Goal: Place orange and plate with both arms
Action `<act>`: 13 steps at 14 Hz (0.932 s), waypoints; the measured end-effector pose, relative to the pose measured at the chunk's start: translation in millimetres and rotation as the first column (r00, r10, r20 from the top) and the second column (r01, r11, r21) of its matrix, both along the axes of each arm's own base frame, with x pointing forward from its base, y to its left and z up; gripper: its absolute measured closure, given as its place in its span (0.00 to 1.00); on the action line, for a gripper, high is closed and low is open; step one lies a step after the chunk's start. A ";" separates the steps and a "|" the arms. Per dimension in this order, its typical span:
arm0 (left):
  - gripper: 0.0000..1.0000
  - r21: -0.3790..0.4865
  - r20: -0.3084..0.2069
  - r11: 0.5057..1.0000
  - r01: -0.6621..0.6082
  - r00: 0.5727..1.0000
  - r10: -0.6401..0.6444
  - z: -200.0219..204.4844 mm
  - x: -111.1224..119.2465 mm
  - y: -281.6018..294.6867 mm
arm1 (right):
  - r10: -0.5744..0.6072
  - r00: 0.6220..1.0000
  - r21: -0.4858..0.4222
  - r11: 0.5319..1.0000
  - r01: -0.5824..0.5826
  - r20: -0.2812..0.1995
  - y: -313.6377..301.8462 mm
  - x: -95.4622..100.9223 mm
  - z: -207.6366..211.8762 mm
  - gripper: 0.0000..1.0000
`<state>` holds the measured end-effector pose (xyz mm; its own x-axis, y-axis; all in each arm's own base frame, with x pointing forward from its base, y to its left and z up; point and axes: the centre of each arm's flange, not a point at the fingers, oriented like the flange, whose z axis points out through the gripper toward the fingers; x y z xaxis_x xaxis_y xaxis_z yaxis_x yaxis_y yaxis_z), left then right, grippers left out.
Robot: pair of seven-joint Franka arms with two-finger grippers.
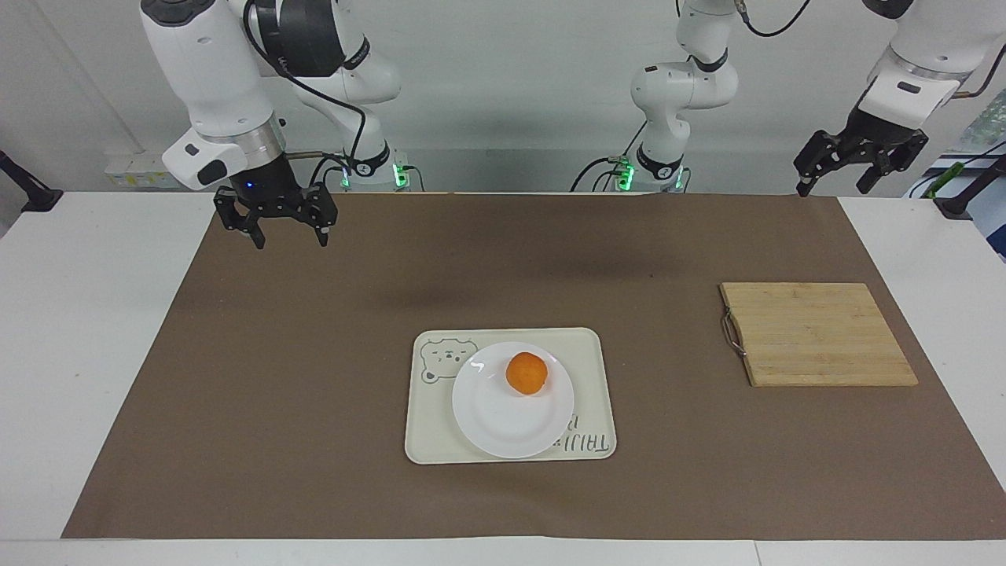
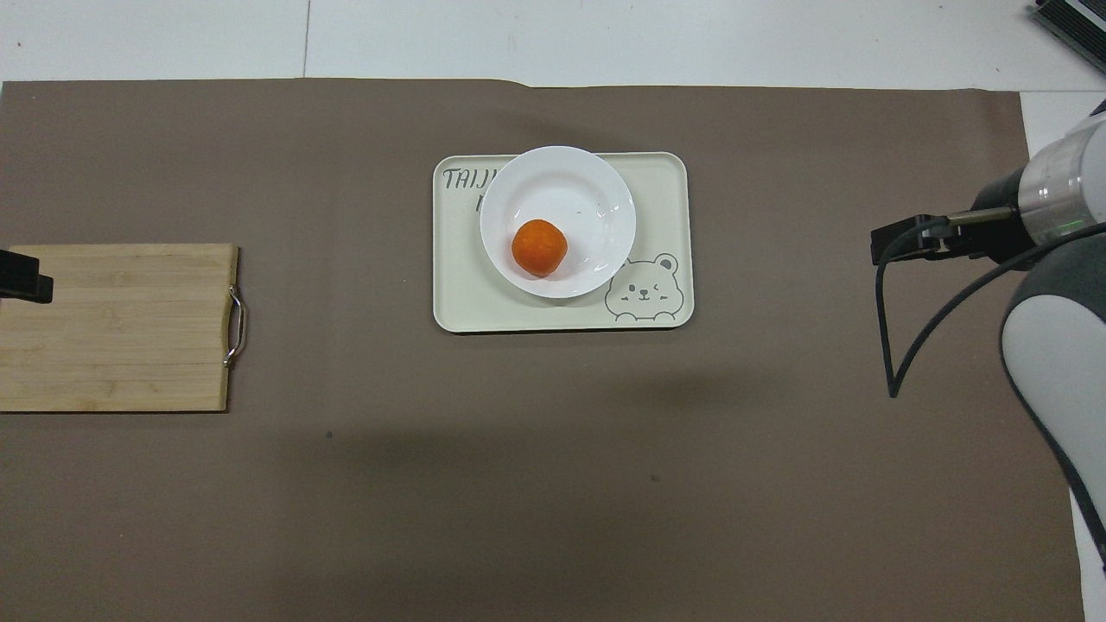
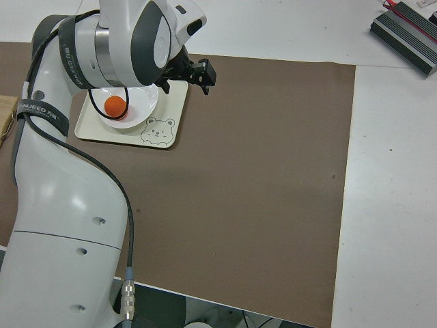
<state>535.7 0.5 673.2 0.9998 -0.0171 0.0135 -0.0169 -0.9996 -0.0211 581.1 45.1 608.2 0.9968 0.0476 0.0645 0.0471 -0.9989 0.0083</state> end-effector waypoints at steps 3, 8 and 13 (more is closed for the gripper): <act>0.00 0.000 0.000 1.000 0.000 1.000 0.000 0.0 0.0 0.0 | -0.011 1.000 0.002 1.000 0.011 0.003 1.0 -3.0 4.4 0.00; 0.00 0.000 0.000 1.000 0.000 1.000 0.000 0.0 0.0 0.0 | -0.023 0.999 0.004 1.000 0.023 -0.028 0.9 -12.1 13.2 0.00; 0.00 0.000 0.000 1.000 0.000 1.000 0.000 0.0 0.0 0.0 | -0.031 0.999 0.003 0.999 0.032 -0.044 4.7 -16.0 15.3 0.00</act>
